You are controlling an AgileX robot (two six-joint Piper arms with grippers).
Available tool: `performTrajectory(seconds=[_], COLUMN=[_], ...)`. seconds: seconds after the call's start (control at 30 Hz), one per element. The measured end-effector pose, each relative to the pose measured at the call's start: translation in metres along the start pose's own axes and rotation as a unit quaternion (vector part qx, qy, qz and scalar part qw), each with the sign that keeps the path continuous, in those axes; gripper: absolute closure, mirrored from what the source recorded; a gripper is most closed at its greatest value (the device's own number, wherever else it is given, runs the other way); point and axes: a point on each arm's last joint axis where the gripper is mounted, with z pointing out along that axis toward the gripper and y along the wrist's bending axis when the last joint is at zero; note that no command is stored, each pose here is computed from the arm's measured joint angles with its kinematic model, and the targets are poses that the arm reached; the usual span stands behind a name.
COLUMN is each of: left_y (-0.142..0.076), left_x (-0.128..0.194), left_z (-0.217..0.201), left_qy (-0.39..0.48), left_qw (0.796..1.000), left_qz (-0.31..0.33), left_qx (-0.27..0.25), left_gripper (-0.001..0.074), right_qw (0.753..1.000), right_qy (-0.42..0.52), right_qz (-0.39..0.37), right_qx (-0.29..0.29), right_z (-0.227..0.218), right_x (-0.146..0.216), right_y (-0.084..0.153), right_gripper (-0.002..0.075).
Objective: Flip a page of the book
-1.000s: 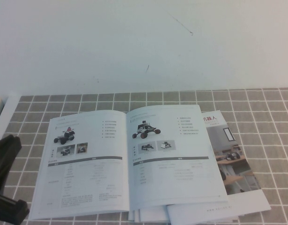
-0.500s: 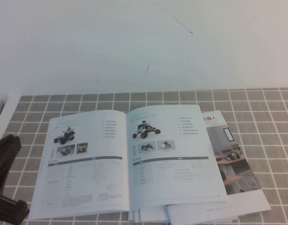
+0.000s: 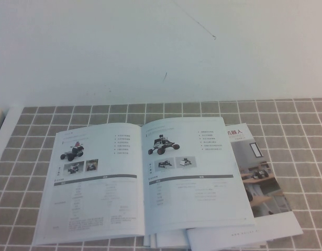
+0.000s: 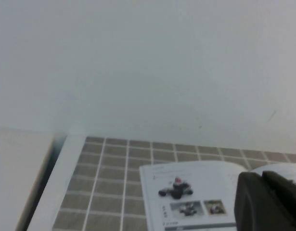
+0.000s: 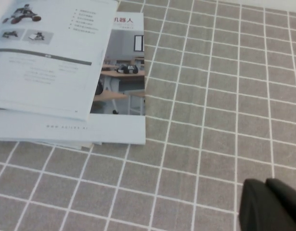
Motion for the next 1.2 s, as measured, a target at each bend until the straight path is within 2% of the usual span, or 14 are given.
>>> performTrajectory(seconds=[0.13,0.23,0.37,0.47,0.57,0.63,0.83,0.97,1.2], left_y=[0.010,0.015,0.019,0.019,0.016,0.012,0.006,0.006,0.006], left_x=[0.032,0.047,0.053,0.055,0.056,0.057,0.058,0.058,0.058], left_z=[0.000,0.000,-0.001,-0.002,-0.002,-0.002,-0.002,-0.002,-0.002], left_qy=[0.031,0.067,0.100,0.112,0.121,0.129,0.130,0.129,0.129], left_qw=[0.999,0.996,0.992,0.991,0.991,0.989,0.974,0.970,0.968], left_qz=[-0.011,-0.010,-0.012,-0.003,0.029,0.075,0.184,0.206,0.211], left_qx=[-0.034,-0.051,-0.073,-0.074,-0.049,-0.023,0.023,0.026,0.027], left_gripper=[0.0738,0.0738,0.0738,0.0738,0.0738,0.0738,0.0738,0.0738,0.0738], right_qw=[1.000,0.996,0.963,0.942,0.945,0.951,0.967,0.988,0.990], right_qy=[-0.017,-0.089,-0.260,-0.322,-0.304,-0.279,-0.223,-0.128,-0.115], right_qz=[0.001,0.001,0.012,0.014,-0.033,-0.060,-0.059,0.009,0.030], right_qx=[0.003,0.023,0.068,0.092,0.113,0.120,0.107,0.082,0.080], right_z=[0.002,0.010,0.032,0.053,0.074,0.087,0.098,0.105,0.105], right_x=[-0.002,-0.008,-0.013,0.002,0.026,0.042,0.057,0.075,0.076], right_y=[-0.001,-0.004,-0.014,-0.018,-0.018,-0.018,-0.016,-0.015,-0.015], right_gripper=[0.0728,0.0728,0.0728,0.0727,0.0728,0.0728,0.0728,0.0728,0.0728])
